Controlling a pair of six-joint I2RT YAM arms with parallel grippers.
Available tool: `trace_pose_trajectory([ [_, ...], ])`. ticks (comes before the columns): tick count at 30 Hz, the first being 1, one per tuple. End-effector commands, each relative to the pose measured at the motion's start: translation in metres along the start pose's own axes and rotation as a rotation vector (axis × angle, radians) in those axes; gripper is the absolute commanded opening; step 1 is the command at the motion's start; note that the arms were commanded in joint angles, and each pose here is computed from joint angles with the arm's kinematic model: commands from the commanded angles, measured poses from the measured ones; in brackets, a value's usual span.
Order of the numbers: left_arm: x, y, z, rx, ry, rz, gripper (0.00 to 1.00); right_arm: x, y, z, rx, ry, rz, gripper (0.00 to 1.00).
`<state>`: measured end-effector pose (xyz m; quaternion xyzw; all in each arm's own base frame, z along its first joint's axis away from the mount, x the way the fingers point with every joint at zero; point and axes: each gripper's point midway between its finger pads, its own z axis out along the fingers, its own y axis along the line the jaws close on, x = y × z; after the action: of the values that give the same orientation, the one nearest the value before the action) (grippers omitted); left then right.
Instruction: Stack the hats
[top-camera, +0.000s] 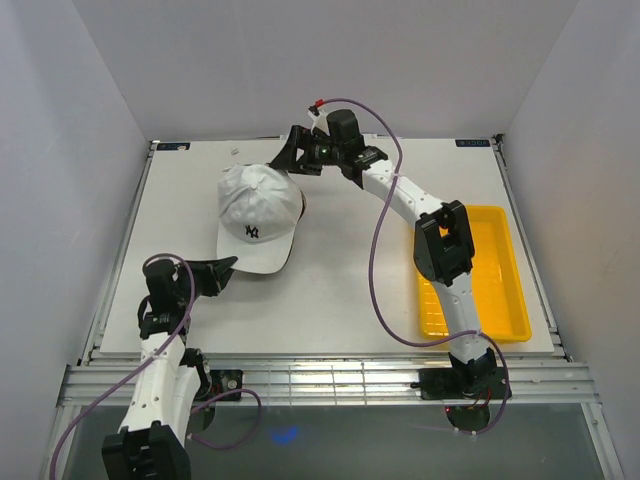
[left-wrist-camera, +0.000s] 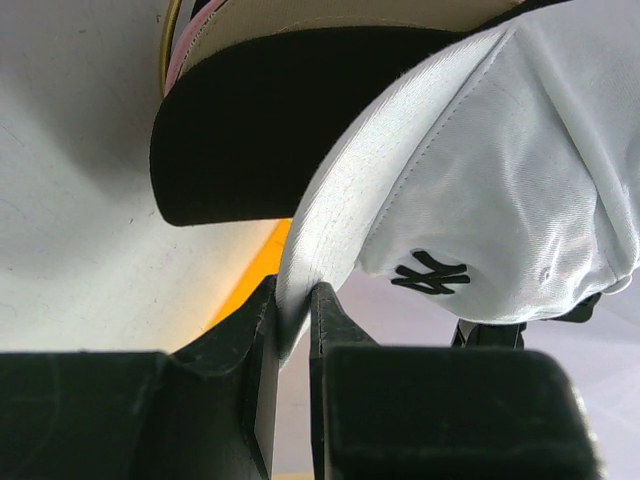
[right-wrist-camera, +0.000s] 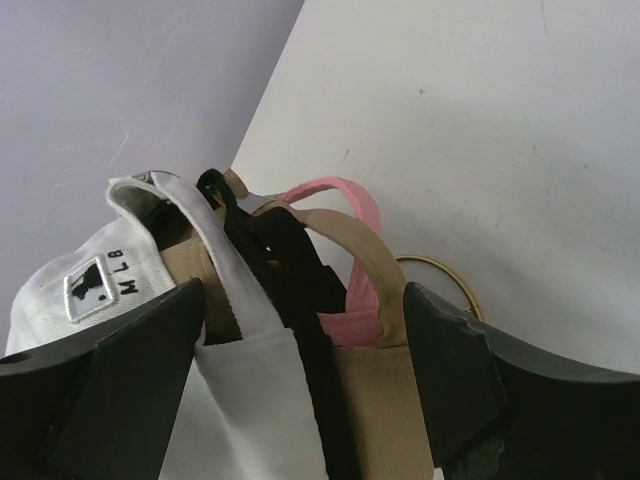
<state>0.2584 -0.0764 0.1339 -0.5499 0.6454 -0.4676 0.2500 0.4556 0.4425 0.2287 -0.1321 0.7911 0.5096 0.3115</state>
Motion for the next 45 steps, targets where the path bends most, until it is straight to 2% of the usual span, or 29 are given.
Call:
trace_pose_trajectory([
  [1,-0.023,0.060,0.004,-0.235,-0.127,-0.060,0.00,0.000,0.020,0.001,-0.065,-0.008,-0.053,0.85],
  [4,-0.023,0.058,0.004,-0.236,-0.126,-0.055,0.00,0.009,0.012,0.001,-0.044,0.008,-0.051,0.82],
  [7,-0.023,0.056,0.003,-0.238,-0.127,-0.053,0.00,0.017,0.004,0.001,-0.024,0.020,-0.049,0.75],
  [13,-0.024,0.056,0.003,-0.245,-0.129,-0.051,0.00,0.032,-0.009,-0.001,0.010,0.050,-0.042,0.53],
  [15,-0.025,0.057,0.002,-0.250,-0.135,-0.053,0.00,0.034,-0.014,-0.001,0.028,0.052,-0.041,0.40],
  [17,-0.025,0.060,0.002,-0.260,-0.140,-0.055,0.00,0.037,-0.019,-0.003,0.051,0.057,-0.036,0.35],
  [27,-0.027,0.073,0.001,-0.330,-0.150,-0.074,0.00,0.048,-0.055,0.007,0.199,0.130,0.013,0.33],
  [45,-0.029,0.077,0.002,-0.353,-0.152,-0.049,0.00,0.090,-0.102,0.014,0.295,0.251,0.098,0.30],
])
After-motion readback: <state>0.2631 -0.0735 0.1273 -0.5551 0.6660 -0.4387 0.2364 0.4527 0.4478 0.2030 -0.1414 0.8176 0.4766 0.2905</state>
